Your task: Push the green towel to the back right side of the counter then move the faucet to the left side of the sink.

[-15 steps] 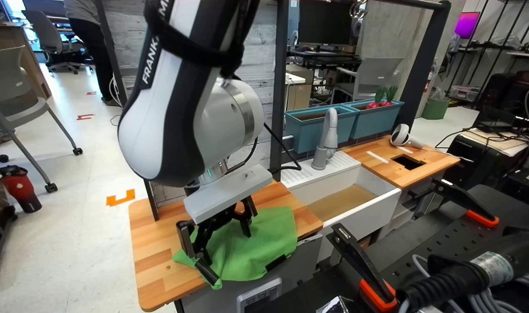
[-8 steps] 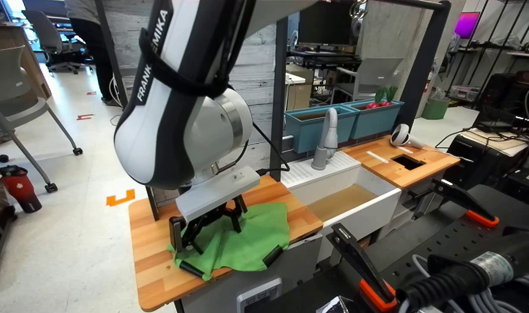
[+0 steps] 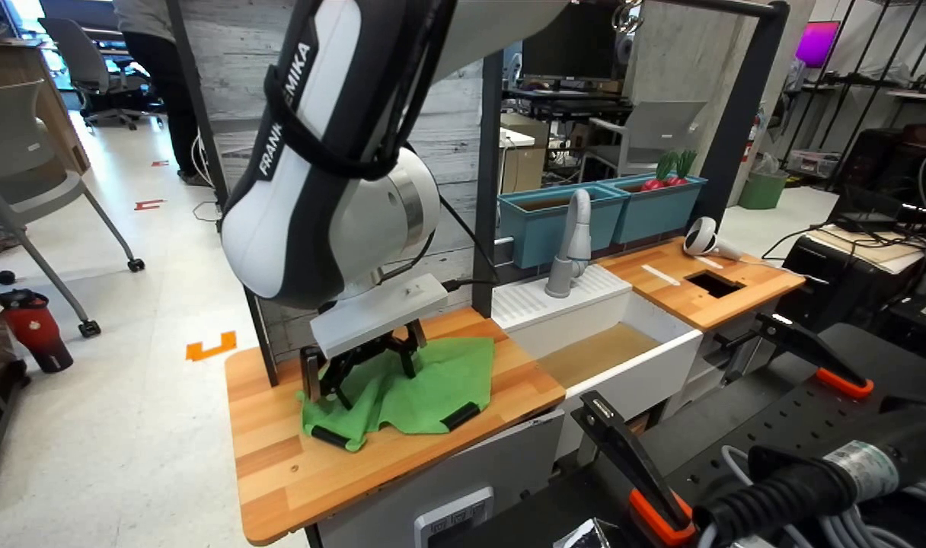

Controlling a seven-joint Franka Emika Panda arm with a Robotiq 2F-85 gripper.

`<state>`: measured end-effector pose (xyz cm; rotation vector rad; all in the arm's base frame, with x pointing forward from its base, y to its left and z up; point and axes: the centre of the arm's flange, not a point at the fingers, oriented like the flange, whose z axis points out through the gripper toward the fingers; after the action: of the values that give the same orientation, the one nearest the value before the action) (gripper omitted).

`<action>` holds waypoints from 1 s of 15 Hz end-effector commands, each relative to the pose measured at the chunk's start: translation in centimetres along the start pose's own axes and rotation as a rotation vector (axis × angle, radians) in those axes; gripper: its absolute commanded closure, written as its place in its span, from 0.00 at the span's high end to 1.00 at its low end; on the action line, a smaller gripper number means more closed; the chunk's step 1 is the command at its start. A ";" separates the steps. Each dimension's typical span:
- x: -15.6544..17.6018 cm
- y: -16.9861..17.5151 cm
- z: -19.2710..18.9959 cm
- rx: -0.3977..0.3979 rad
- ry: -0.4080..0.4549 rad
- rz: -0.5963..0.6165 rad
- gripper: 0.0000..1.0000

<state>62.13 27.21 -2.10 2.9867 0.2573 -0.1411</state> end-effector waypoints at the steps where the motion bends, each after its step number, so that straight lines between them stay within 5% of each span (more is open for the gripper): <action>1: 2.6 1.8 0.3 0.019 0.038 0.060 1.00; 15: 1.3 11.0 1.6 0.043 0.034 0.193 1.00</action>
<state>65.48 18.84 -2.50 3.0198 0.0290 -0.1107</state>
